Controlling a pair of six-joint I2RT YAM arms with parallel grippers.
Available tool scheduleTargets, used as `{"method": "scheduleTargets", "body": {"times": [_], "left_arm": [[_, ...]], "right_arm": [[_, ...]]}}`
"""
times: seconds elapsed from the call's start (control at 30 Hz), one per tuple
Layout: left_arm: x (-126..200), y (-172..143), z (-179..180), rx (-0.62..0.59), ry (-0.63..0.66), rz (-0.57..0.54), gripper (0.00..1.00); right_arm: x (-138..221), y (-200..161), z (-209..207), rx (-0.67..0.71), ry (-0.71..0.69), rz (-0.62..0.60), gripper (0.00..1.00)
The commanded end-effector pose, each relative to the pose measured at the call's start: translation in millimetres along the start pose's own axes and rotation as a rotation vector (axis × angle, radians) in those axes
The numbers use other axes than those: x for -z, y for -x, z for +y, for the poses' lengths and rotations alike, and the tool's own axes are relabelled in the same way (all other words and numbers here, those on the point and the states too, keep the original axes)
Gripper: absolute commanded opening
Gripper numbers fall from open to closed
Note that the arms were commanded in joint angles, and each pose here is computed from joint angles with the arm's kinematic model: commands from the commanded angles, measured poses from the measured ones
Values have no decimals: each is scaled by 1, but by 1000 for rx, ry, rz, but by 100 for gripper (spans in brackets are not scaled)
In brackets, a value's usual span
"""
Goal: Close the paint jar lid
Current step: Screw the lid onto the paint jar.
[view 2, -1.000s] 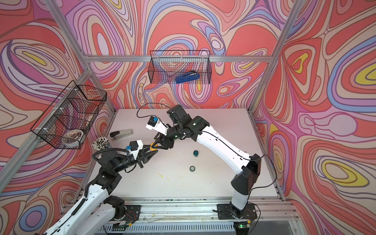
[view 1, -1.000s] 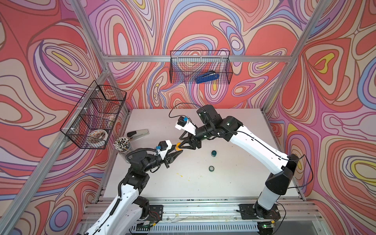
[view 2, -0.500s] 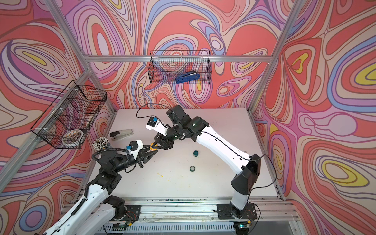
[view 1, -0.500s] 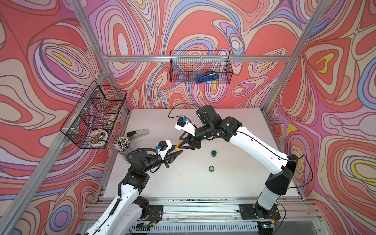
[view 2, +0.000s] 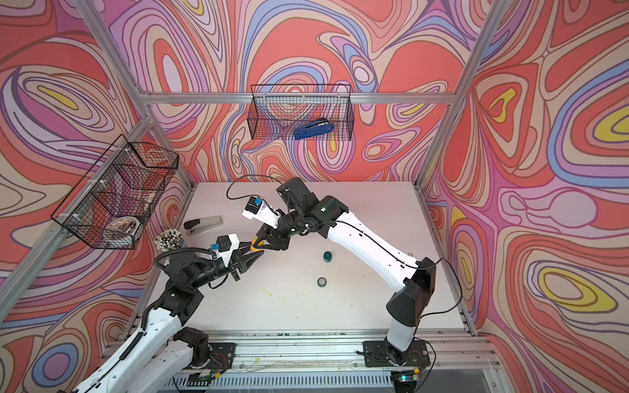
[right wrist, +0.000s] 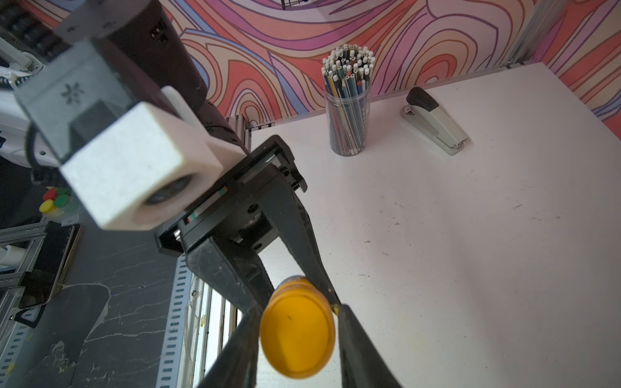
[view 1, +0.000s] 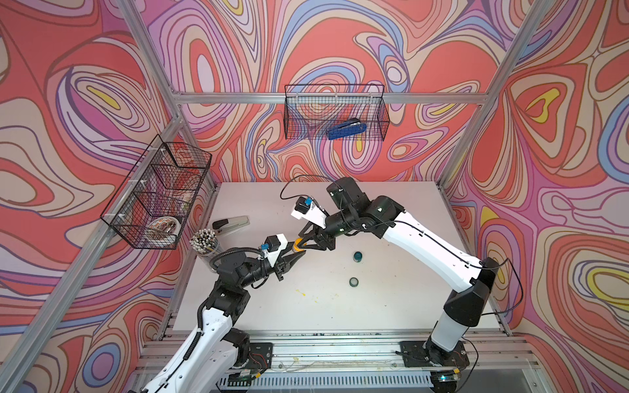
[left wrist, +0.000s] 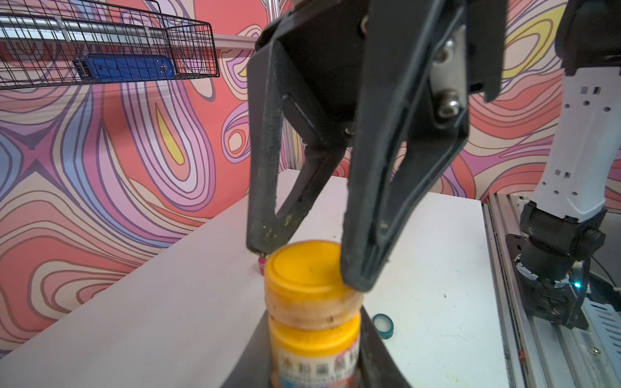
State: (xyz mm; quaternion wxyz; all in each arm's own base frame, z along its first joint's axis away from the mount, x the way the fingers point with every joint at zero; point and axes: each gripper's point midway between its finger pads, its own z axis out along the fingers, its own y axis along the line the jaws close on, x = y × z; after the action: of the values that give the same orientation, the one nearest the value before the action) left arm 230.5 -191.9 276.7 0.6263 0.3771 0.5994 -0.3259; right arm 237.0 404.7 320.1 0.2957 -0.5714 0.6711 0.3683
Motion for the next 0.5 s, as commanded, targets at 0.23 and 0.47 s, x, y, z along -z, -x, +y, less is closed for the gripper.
{"method": "scheduleTargets", "body": {"times": [0.23, 0.47], "left_arm": [[1, 23, 9, -56, 48, -58, 25], [0, 27, 13, -64, 59, -73, 25]], "right_arm": [[-21, -17, -9, -68, 14, 43, 37], [-24, -18, -9, -96, 19, 30, 31]]}}
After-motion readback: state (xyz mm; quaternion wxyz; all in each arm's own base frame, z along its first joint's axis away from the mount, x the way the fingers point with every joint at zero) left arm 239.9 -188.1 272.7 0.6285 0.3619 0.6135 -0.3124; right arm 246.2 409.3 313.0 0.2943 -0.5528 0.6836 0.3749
